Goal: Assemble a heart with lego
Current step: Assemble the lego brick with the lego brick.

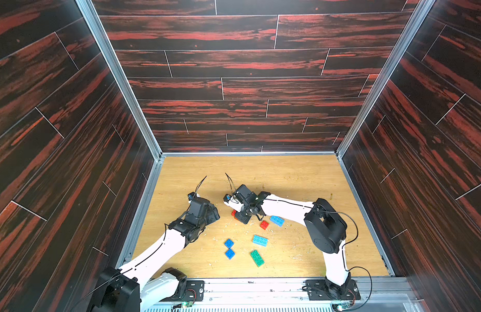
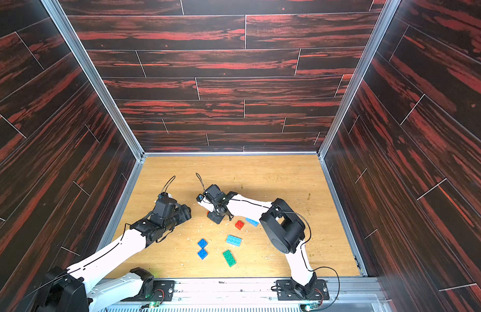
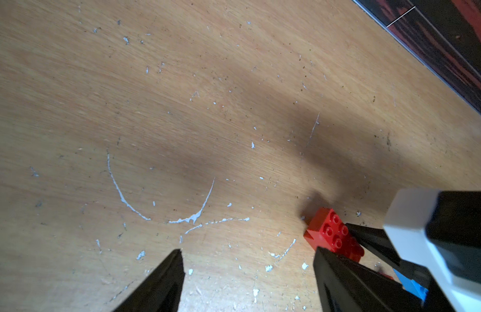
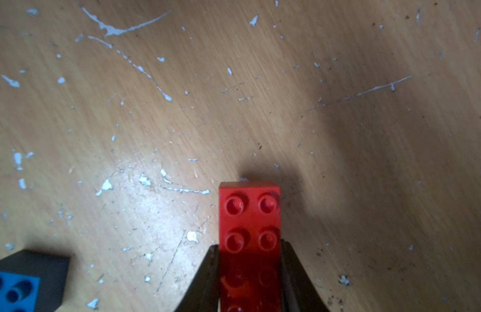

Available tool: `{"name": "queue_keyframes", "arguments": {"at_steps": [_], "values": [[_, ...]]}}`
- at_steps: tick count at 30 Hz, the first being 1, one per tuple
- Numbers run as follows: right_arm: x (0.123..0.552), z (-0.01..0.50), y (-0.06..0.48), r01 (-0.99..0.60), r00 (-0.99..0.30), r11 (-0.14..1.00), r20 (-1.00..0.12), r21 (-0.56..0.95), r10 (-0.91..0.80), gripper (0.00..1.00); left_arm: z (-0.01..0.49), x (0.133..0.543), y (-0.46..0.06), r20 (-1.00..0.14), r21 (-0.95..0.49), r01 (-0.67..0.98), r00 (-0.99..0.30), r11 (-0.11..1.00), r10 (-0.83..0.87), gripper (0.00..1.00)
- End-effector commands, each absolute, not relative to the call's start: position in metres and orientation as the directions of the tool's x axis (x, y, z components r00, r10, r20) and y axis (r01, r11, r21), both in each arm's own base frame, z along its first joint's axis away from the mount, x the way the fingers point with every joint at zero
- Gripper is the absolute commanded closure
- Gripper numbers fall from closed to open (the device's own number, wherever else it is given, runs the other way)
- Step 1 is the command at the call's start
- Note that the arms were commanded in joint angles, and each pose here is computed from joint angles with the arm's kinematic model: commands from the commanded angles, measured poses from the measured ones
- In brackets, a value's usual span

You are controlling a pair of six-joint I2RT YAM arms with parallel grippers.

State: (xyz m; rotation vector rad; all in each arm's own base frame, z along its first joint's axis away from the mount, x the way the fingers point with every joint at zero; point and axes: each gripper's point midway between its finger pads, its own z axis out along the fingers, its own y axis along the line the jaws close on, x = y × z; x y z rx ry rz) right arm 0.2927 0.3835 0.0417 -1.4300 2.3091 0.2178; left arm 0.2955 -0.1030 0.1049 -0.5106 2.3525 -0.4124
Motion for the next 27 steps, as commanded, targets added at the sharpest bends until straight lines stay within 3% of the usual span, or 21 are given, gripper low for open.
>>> {"name": "queue_keyframes", "arguments": {"at_steps": [1, 6, 11, 19, 27], "values": [[0.263, 0.009, 0.341, -0.880, -0.448, 0.471, -0.218, -0.064, -0.867, 0.74, 0.111, 0.298, -0.104, -0.560, -0.438, -0.244, -0.679, 0.865, -0.475, 0.20], [0.270, 0.041, 0.357, -0.880, -0.426, 0.471, -0.331, -0.066, -0.842, 0.46, 0.114, 0.298, -0.103, -0.566, -0.440, -0.240, -0.674, 0.865, -0.475, 0.20], [0.280, 0.069, 0.363, -0.856, -0.436, 0.511, -0.422, -0.076, -0.795, 0.31, 0.115, 0.299, -0.103, -0.567, -0.438, -0.240, -0.674, 0.866, -0.473, 0.20], [0.309, 0.066, 0.350, -0.760, -0.528, 0.634, -0.434, -0.142, -0.730, 0.27, 0.118, 0.301, -0.105, -0.569, -0.443, -0.233, -0.673, 0.866, -0.472, 0.20], [0.317, 0.056, 0.353, -0.753, -0.534, 0.637, -0.415, -0.162, -0.736, 0.29, 0.116, 0.299, -0.103, -0.568, -0.432, -0.238, -0.678, 0.870, -0.467, 0.20]]}}
